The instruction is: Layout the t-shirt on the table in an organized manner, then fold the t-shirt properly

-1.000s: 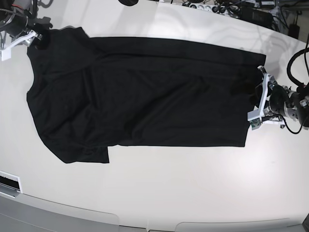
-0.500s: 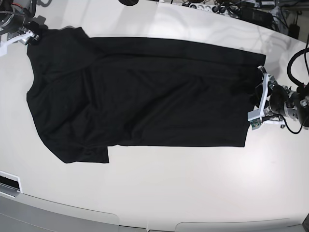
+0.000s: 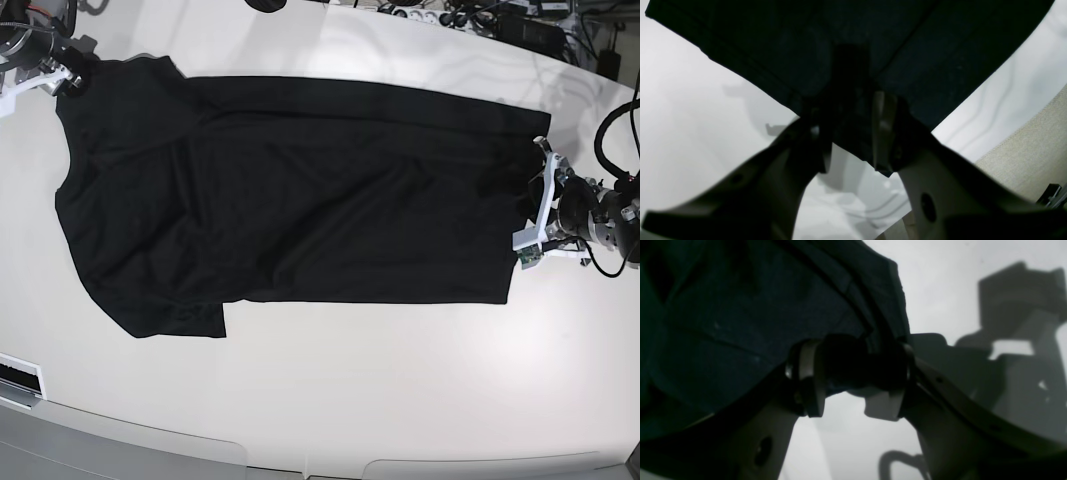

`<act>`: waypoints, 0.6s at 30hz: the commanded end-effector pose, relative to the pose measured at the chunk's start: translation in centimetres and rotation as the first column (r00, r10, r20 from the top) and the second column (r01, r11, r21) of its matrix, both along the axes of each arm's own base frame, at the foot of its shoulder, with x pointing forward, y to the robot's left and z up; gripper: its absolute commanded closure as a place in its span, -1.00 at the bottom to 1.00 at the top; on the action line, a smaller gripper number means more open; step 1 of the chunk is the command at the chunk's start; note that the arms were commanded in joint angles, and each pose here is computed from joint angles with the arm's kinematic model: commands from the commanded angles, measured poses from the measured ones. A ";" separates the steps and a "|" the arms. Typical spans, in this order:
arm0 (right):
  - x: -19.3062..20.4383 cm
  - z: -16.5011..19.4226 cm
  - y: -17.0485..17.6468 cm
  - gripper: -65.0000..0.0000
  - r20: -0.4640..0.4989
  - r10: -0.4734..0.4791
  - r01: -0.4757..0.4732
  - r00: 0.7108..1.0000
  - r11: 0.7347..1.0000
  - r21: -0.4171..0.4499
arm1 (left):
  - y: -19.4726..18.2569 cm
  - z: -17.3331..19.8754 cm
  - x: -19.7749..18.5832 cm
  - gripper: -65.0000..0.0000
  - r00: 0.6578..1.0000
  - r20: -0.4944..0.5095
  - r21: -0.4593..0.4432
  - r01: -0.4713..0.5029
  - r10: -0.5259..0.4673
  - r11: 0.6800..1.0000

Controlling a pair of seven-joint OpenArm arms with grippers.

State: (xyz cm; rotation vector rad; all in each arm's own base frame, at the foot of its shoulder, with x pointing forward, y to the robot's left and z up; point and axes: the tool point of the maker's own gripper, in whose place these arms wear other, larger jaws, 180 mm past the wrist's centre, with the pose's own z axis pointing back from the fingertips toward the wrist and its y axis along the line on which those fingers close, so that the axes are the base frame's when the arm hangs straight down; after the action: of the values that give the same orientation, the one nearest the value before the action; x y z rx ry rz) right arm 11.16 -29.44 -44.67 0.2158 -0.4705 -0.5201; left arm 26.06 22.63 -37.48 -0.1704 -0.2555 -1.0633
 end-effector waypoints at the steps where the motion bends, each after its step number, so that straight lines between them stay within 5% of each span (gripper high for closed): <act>1: 0.6 0.8 -0.5 0.04 0.040 -0.002 0.002 0.999 1.000 -0.010 | 0.5 1.1 1.0 0.35 0.999 0.033 0.000 -0.008 0.008 1.000; 18: 1.0 0.6 -0.9 0.04 0.025 -0.006 0.007 1.000 0.999 -0.035 | 0.5 1.1 1.0 0.35 0.999 0.033 0.000 -0.008 0.008 1.000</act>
State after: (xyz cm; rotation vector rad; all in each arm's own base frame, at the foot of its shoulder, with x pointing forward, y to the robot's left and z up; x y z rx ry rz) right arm 11.62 -29.66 -44.75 0.1987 -0.4701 -0.5299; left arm 26.06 22.64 -37.49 -0.1700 -0.2554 -1.0635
